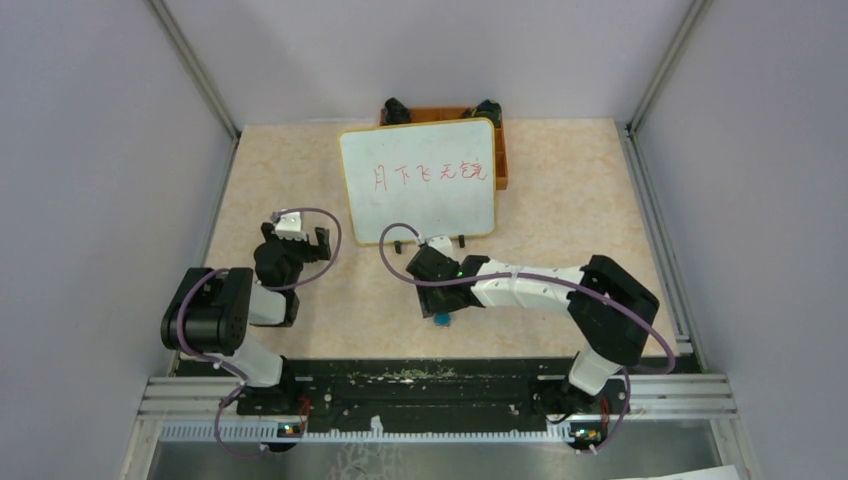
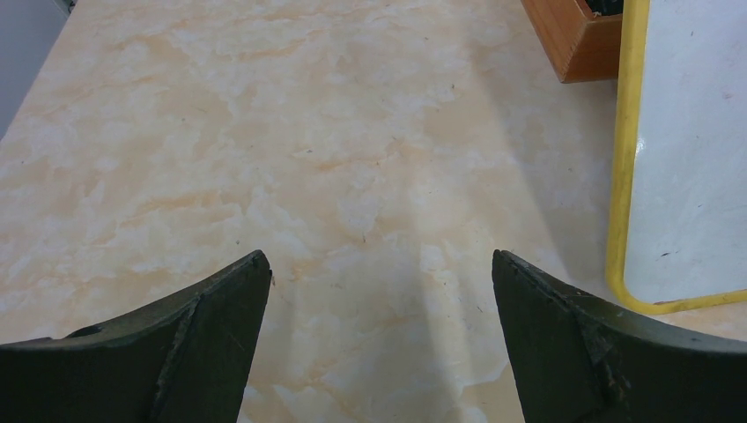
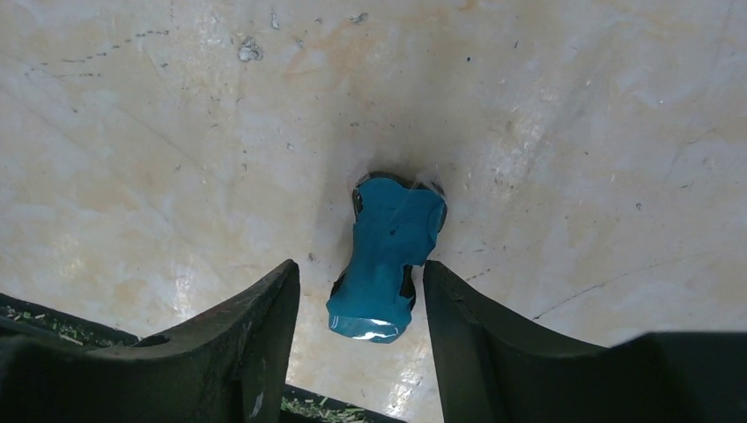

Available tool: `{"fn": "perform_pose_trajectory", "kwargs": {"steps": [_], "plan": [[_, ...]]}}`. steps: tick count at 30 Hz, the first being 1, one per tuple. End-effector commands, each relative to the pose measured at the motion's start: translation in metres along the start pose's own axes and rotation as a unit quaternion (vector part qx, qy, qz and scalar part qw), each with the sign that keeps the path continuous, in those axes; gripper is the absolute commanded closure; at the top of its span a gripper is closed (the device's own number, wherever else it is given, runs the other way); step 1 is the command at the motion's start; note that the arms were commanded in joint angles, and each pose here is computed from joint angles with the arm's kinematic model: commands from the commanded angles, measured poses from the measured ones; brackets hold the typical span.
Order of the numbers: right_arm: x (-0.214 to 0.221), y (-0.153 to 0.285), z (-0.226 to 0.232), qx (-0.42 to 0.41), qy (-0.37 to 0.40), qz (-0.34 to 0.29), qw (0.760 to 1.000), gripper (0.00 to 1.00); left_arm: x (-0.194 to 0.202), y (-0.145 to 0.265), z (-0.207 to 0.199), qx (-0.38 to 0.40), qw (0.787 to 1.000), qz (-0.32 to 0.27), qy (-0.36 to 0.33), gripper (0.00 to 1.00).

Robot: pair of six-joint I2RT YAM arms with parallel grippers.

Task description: Erase the whiteboard

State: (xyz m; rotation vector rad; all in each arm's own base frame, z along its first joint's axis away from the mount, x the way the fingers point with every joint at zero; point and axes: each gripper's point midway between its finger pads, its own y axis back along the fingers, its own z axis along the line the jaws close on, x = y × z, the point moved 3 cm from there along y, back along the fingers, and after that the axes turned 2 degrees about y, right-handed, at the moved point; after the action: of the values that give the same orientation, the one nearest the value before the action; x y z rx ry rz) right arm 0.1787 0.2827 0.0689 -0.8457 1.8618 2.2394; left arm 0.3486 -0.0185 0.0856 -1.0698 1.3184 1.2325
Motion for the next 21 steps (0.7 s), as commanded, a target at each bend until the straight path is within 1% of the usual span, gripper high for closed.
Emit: {"fn": "perform_pose_trajectory", "kwargs": {"steps": [1, 6, 12, 13, 21], "plan": [[-0.001, -0.005, 0.009, -0.011, -0.004, -0.008, 1.0, 0.47, -0.01, -0.005, -0.001, 0.002, 1.0, -0.021, 0.0, 0.0], [0.0, -0.007, 0.008, -0.005, -0.007, -0.008, 1.0, 0.47, -0.01, -0.005, -0.001, 0.002, 1.0, -0.021, -0.001, 0.0], [0.002, -0.008, 0.006, -0.001, -0.007, -0.007, 1.0, 0.54, -0.01, -0.005, -0.001, 0.002, 1.0, -0.021, -0.001, 0.0], [0.008, -0.016, 0.004, 0.008, -0.004, 0.005, 1.0, 0.54, -0.01, -0.005, -0.001, 0.002, 1.0, -0.021, -0.001, 0.0], [0.014, -0.02, 0.0, 0.015, -0.006, 0.01, 1.0, 0.58, -0.01, -0.005, -0.001, 0.002, 1.0, -0.02, 0.0, 0.0]]}}
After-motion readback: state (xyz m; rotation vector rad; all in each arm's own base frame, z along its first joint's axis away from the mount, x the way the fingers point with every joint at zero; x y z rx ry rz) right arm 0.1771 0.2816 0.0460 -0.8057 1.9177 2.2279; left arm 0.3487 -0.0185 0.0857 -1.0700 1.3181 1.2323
